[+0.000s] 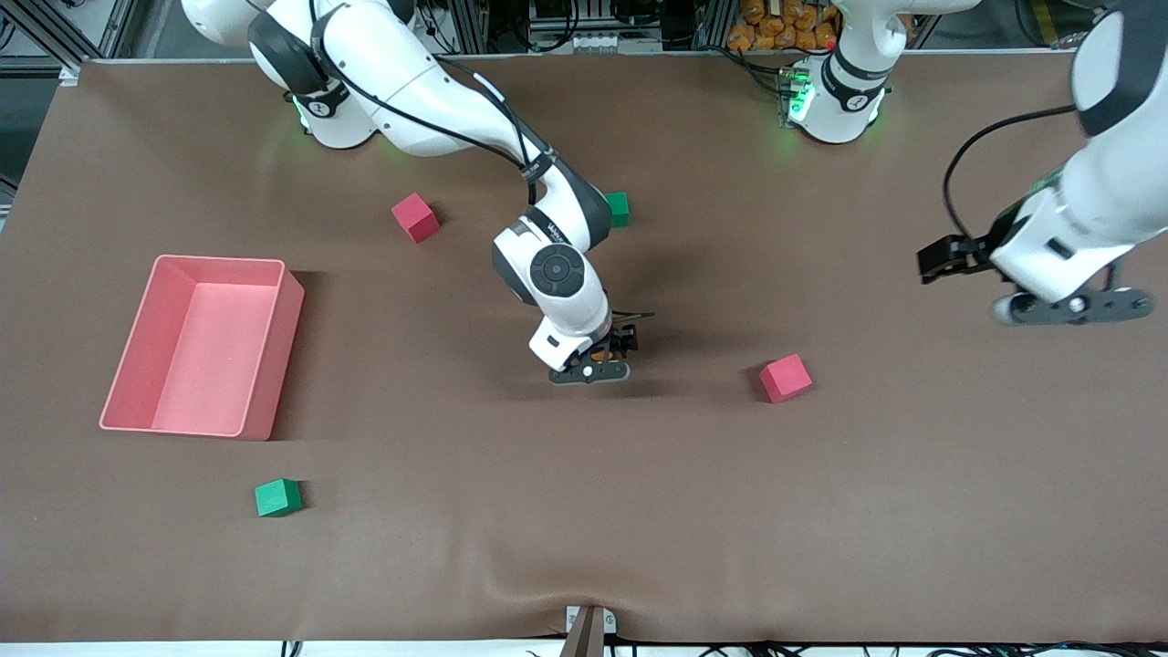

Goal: Place and upright button with both arms
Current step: 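Lower the button onto the table center and open the right gripper, then grasp the lying button with the left gripper while the right gripper retracts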

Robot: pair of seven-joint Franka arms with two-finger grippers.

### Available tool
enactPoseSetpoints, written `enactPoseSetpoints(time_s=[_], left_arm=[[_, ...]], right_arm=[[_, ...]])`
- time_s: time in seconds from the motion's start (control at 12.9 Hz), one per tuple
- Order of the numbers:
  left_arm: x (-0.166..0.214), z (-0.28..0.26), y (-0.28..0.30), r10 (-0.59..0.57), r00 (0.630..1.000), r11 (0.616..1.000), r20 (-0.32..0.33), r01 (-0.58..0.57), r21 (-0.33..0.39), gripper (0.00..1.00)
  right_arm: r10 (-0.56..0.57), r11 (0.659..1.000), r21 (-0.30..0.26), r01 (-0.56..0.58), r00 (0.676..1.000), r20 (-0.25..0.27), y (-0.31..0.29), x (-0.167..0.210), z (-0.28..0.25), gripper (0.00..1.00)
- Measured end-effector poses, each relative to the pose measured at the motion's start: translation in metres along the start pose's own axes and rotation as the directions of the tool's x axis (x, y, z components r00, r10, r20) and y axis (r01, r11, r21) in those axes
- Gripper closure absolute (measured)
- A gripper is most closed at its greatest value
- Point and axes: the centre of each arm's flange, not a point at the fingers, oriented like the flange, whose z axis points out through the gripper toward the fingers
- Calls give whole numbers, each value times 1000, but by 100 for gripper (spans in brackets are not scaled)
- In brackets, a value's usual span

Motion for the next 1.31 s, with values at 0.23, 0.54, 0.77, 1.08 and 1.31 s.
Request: enactPoseSetpoints(time_s=[0.23, 0.54, 0.77, 1.08, 1.31], left_arm=[[5, 39, 60, 11, 996, 998, 91, -6, -65, 0], [-1, 109, 175, 8, 986, 1000, 169, -3, -30, 0], [-5, 166, 240, 12, 981, 1000, 191, -12, -4, 0], [-5, 211, 331, -7, 991, 1000, 132, 11, -27, 0], [-1, 255, 371, -1, 997, 998, 79, 7, -69, 0]], right_arm=[[54, 993, -102, -53, 999, 8, 39, 33, -39, 0], [216, 963, -170, -208, 976, 30, 135, 88, -153, 0], [365, 916, -219, -336, 924, 111, 233, 98, -250, 0], [338, 926, -211, -313, 936, 95, 335, 91, -365, 0], [321, 938, -167, -304, 943, 89, 376, 71, -425, 0]])
